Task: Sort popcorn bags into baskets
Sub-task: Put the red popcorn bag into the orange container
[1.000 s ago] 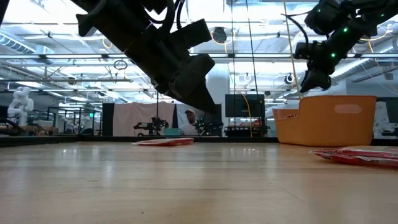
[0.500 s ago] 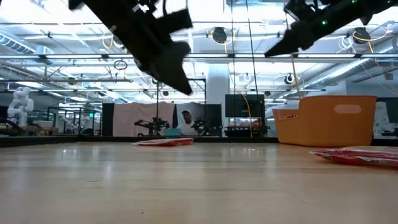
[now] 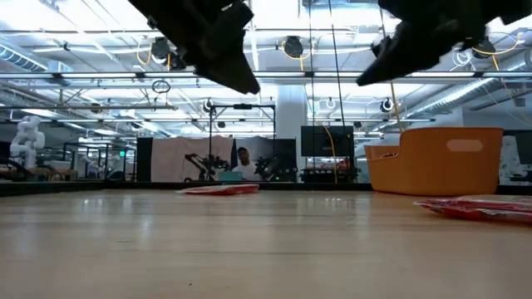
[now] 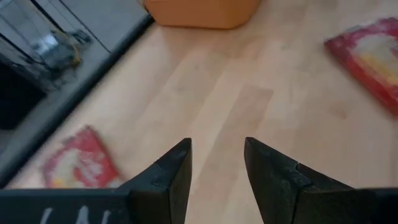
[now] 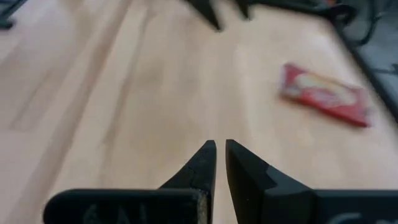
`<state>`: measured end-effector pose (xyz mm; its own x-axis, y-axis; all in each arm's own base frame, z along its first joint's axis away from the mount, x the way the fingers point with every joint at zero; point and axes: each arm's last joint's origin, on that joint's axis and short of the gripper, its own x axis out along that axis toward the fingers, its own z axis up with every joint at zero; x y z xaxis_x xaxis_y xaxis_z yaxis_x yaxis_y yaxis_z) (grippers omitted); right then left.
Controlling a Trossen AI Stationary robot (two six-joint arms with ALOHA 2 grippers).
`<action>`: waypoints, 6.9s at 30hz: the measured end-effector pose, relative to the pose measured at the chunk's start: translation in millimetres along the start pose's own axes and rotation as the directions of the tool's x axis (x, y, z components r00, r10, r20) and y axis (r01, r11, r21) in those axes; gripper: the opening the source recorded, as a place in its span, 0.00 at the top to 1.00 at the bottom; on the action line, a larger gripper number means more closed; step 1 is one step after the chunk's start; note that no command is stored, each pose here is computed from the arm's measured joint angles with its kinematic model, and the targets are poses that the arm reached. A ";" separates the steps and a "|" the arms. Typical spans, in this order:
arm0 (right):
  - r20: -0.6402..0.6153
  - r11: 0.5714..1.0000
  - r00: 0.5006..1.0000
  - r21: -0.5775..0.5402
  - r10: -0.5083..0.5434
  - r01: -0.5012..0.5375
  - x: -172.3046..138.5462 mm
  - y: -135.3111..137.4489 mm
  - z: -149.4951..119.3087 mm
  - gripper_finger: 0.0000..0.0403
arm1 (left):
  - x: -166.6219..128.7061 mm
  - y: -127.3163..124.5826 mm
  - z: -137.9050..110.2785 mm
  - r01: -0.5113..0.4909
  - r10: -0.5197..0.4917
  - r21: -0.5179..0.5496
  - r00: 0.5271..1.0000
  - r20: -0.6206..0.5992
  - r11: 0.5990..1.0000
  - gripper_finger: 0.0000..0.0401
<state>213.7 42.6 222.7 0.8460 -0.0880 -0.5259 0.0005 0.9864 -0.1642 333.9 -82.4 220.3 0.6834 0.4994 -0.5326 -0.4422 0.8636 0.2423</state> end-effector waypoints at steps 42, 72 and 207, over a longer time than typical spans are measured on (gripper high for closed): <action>-0.461 0.997 0.886 -0.079 -0.049 0.015 -21.9 169.1 -94.3 0.82 | -57.3 -84.2 -3.4 0.384 -0.352 -0.053 0.887 0.298 0.922 0.62; -0.490 0.966 0.850 -0.246 -0.193 0.078 7.4 152.7 -90.9 0.68 | 7.0 -87.9 -17.2 0.278 -0.251 -0.059 0.925 0.285 0.959 0.62; -0.541 0.889 0.841 0.379 -0.014 0.258 -2.1 93.0 -98.2 1.00 | 90.6 -94.2 -20.1 0.239 -0.217 0.891 0.962 -0.164 0.385 0.45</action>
<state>159.7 120.9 126.5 0.4234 -0.1625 -0.8912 0.4207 0.9065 0.0345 425.8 -120.0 133.0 0.6588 0.2813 -0.6978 0.5105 0.5142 0.6892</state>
